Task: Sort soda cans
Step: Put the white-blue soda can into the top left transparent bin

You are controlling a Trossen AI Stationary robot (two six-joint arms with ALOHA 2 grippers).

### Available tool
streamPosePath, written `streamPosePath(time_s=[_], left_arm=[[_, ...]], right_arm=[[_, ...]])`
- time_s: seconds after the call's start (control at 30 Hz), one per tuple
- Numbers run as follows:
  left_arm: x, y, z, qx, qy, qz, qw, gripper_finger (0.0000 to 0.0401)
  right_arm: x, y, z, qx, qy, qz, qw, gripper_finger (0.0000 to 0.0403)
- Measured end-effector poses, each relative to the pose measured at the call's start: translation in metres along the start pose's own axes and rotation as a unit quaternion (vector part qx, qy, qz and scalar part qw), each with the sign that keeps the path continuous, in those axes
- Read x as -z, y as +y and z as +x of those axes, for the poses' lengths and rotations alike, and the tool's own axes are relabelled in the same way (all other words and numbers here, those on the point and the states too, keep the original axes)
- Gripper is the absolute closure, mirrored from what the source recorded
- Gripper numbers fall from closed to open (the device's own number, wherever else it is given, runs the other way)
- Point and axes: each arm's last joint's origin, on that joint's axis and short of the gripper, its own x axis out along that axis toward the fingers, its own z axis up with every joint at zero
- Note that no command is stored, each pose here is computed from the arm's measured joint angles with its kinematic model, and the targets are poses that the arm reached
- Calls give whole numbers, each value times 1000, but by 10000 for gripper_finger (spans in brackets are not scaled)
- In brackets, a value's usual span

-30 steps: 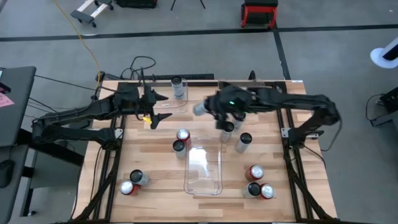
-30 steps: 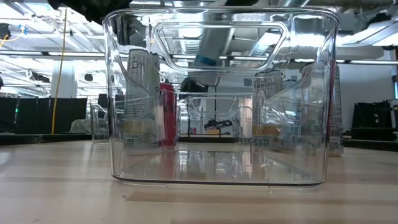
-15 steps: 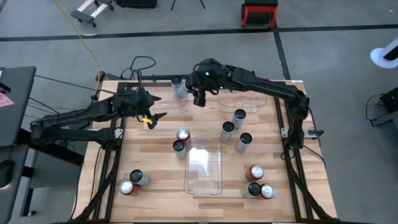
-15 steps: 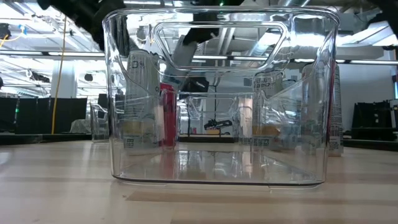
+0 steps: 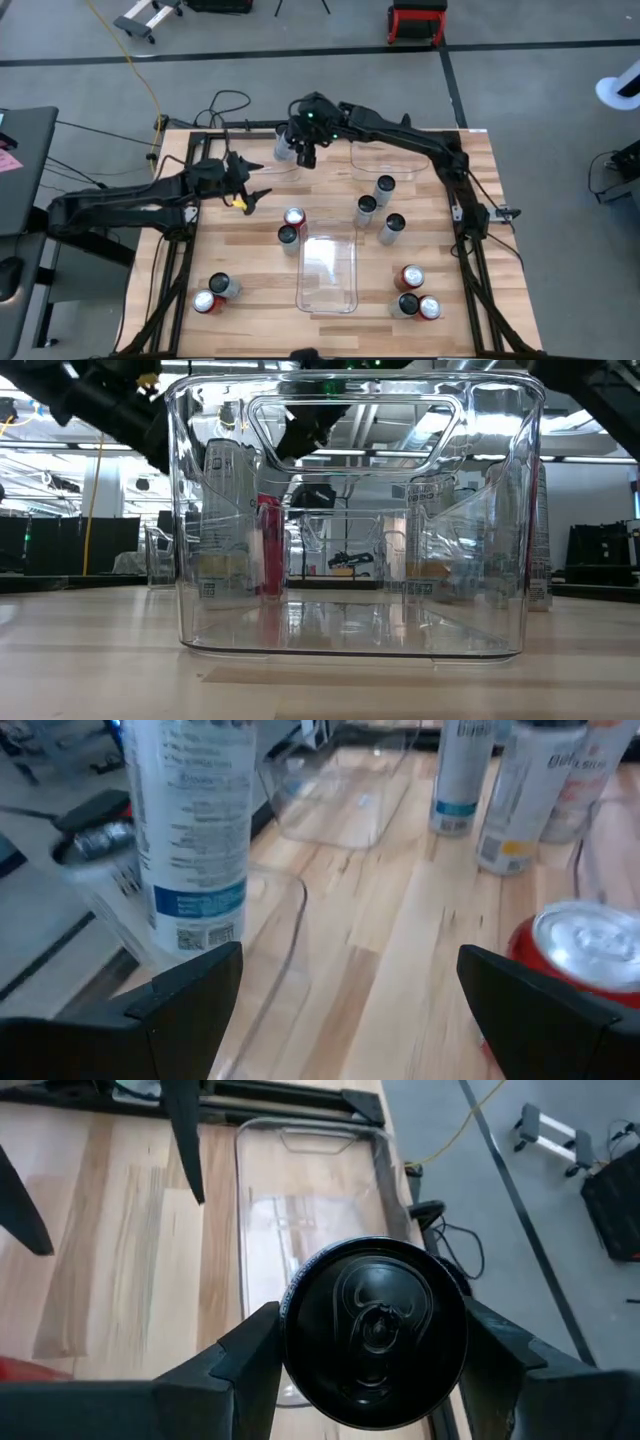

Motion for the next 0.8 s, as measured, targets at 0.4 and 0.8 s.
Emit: streamPosePath(time_s=[0.4,0.8], left_arm=[[19,-2,28,-21,-16,-25,999,35],[31,-6,57,-14,-1,-31,999,35]], right_arm=[[15,-7,21,-13,26,6,1000,168],[31,5,50,-55,62,-4,997,158]])
